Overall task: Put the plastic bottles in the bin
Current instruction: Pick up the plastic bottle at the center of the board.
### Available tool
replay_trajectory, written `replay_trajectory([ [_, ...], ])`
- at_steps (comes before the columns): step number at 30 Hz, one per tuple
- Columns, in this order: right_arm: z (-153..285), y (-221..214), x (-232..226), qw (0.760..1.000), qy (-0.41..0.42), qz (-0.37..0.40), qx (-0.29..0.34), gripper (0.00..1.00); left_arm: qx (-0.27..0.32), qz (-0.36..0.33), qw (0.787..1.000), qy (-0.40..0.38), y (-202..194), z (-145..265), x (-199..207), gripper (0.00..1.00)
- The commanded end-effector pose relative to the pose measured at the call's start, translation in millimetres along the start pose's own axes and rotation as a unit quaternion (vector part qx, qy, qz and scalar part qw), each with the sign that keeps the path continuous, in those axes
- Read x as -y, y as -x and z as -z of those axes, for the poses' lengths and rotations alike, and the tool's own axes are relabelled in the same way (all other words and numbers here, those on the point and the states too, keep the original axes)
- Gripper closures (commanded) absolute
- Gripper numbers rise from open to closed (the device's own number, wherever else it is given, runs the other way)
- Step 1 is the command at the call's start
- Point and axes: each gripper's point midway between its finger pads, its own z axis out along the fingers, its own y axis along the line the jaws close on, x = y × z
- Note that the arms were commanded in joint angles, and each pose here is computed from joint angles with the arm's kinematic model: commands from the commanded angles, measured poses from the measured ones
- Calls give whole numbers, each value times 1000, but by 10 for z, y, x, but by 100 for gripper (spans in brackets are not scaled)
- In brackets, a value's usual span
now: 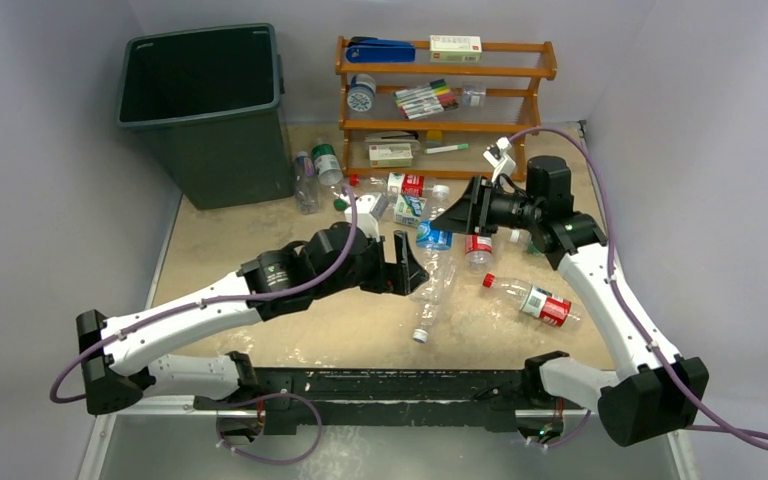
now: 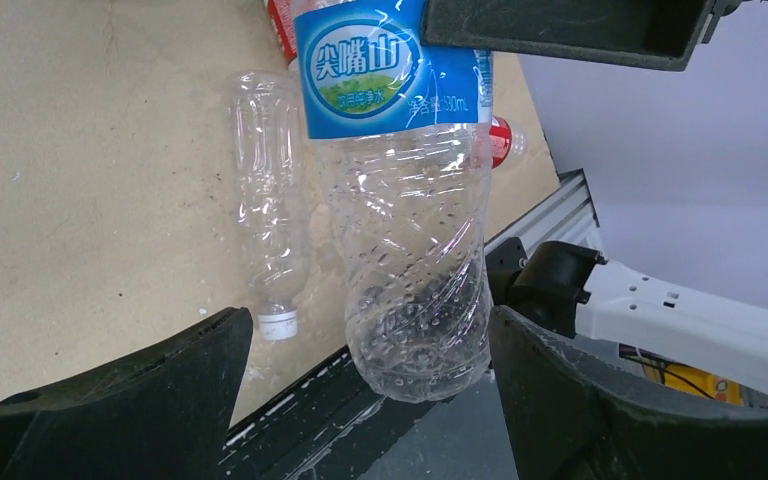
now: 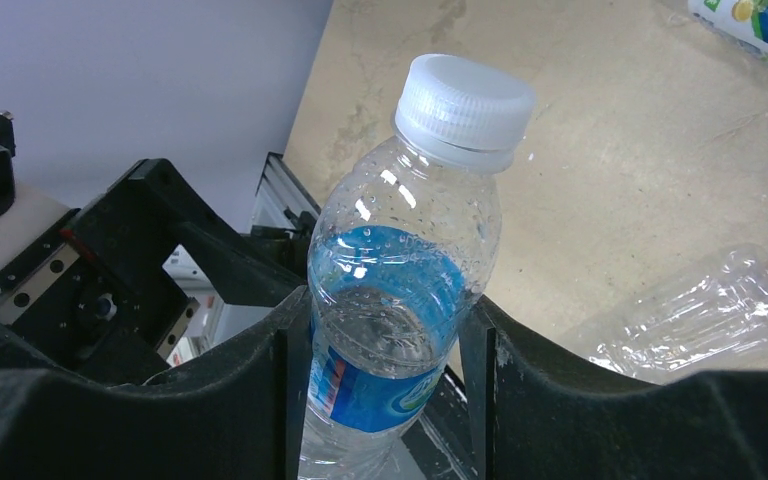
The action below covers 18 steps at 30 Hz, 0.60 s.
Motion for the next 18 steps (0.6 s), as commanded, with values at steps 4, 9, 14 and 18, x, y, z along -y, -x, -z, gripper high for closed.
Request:
replay_trajectory([
  [4,25,-33,-165,999,38,14,-1,47,44,5,998,-41,42,-151,241,12],
  [9,26,-70,-166,999,40,13,-5,47,41,1,998,-43,-43,-294,313,12],
  [14,50,-89,-204,999,47,12,-5,47,44,-2,998,-34,-88,-414,309,12],
  [18,55,-104,-206,999,49,12,-4,47,50,0,998,-29,-68,-472,311,16],
])
